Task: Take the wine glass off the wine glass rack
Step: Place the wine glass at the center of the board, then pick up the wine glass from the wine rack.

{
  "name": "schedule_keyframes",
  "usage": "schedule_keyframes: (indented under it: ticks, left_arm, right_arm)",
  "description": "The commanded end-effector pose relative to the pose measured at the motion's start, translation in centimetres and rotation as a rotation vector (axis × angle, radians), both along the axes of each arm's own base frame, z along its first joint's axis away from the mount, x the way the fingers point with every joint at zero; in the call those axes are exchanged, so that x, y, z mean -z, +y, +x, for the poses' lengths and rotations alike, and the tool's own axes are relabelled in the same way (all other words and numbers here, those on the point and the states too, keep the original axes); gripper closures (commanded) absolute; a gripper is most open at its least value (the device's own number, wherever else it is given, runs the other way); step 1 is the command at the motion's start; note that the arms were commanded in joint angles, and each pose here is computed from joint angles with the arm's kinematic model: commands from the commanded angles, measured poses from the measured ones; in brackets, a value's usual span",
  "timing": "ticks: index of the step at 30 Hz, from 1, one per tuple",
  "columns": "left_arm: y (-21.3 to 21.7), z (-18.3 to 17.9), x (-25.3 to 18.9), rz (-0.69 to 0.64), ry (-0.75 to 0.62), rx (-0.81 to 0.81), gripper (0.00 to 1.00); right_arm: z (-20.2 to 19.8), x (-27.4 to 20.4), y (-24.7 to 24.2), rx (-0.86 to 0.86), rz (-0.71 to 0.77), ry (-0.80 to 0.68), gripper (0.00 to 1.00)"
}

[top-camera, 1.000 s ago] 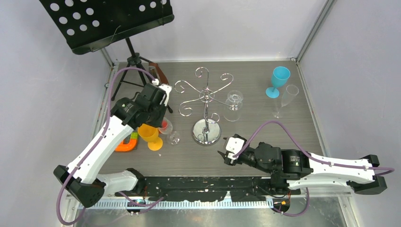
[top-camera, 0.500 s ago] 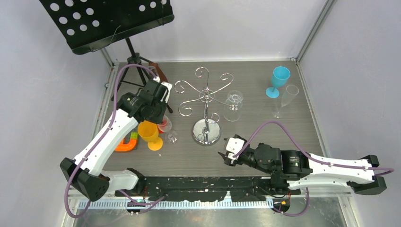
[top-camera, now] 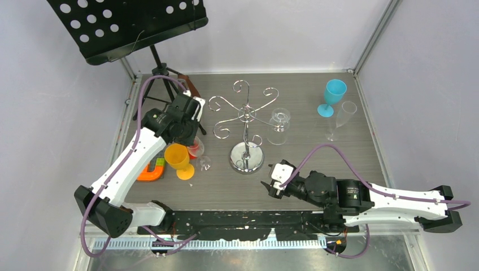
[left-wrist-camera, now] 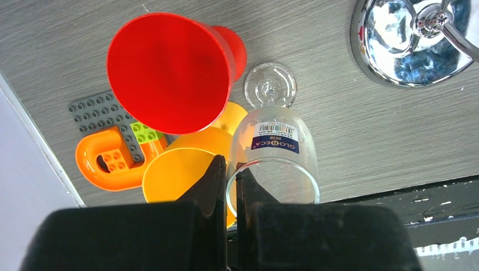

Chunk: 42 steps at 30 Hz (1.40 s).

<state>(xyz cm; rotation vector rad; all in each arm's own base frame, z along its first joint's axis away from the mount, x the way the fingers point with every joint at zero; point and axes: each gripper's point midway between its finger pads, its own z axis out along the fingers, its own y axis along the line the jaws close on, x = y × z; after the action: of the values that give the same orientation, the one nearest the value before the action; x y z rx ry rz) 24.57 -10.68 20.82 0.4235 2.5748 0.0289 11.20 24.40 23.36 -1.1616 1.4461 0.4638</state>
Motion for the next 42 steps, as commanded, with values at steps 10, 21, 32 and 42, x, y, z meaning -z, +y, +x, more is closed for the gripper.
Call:
schedule_keyframes:
  ticks: [10, 21, 32, 42]
  left_arm:
    - [-0.5, 1.1, -1.7, -0.032, -0.063, 0.011, 0.67]
    - [0.4, 1.1, -4.3, -0.026, -0.13, -0.006, 0.48]
    - [1.5, 0.5, -8.7, -0.057, -0.255, -0.03, 0.33]
    - [2.1, -0.5, -11.4, -0.114, -0.361, -0.026, 0.18]
  right_arm:
    - [0.4, -1.6, -0.4, 0.051, 0.078, 0.026, 0.35]
    - [1.1, -3.6, -1.1, 0.101, 0.105, 0.013, 0.33]
    - [3.5, -7.7, -2.7, 0.284, 0.137, -0.03, 0.11]
    - [4.2, -14.0, -5.8, 0.428, 0.186, 0.036, 0.02]
